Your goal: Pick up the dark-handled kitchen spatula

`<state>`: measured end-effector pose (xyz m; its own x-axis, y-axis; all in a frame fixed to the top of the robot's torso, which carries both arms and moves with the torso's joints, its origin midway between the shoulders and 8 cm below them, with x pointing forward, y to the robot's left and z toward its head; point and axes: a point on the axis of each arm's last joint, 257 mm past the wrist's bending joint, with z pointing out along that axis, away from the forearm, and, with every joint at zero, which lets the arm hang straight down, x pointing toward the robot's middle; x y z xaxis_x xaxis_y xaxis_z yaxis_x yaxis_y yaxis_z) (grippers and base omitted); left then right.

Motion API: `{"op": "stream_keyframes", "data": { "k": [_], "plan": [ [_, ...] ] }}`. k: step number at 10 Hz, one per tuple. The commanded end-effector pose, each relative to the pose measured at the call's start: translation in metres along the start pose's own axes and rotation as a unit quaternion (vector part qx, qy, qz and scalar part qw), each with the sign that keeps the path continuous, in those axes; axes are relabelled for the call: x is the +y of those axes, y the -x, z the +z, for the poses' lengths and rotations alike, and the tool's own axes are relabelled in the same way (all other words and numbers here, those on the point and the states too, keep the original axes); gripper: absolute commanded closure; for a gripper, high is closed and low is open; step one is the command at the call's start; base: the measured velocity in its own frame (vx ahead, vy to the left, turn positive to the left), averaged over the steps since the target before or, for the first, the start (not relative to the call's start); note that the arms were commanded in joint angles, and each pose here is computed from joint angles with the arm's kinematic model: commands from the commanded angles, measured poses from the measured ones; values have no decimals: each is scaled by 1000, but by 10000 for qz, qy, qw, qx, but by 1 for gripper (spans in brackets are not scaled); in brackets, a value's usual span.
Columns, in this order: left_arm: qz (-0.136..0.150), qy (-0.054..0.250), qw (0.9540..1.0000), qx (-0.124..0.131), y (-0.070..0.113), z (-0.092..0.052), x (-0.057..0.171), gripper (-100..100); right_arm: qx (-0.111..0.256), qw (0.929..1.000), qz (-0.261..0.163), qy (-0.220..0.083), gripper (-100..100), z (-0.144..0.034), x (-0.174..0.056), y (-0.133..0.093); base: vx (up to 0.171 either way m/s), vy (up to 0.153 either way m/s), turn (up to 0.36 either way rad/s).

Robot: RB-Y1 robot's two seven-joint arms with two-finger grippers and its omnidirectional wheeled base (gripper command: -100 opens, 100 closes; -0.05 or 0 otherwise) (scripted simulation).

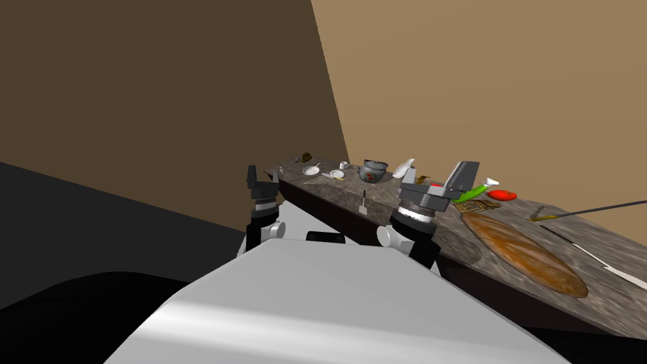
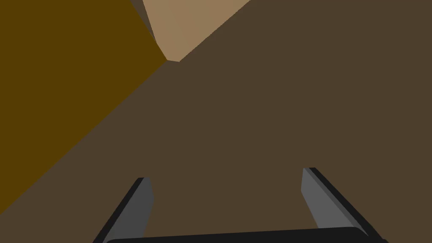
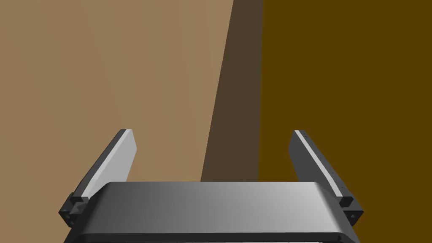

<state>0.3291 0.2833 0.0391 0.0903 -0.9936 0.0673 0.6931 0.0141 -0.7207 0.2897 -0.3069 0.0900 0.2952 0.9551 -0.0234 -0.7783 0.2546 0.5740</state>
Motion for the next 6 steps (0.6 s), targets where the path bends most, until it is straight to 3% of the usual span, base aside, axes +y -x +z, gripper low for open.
{"op": "stream_keyframes", "data": {
  "k": [1,6],
  "plan": [
    [0,0,10000,0,0,0,0,0,209,9997,49,-88,-100,1,-7,-6,0,0,0],
    [0,0,10000,0,0,0,0,0,725,9932,464,-782,-100,4,-59,-16,-21,9,-17]
  ]
}}
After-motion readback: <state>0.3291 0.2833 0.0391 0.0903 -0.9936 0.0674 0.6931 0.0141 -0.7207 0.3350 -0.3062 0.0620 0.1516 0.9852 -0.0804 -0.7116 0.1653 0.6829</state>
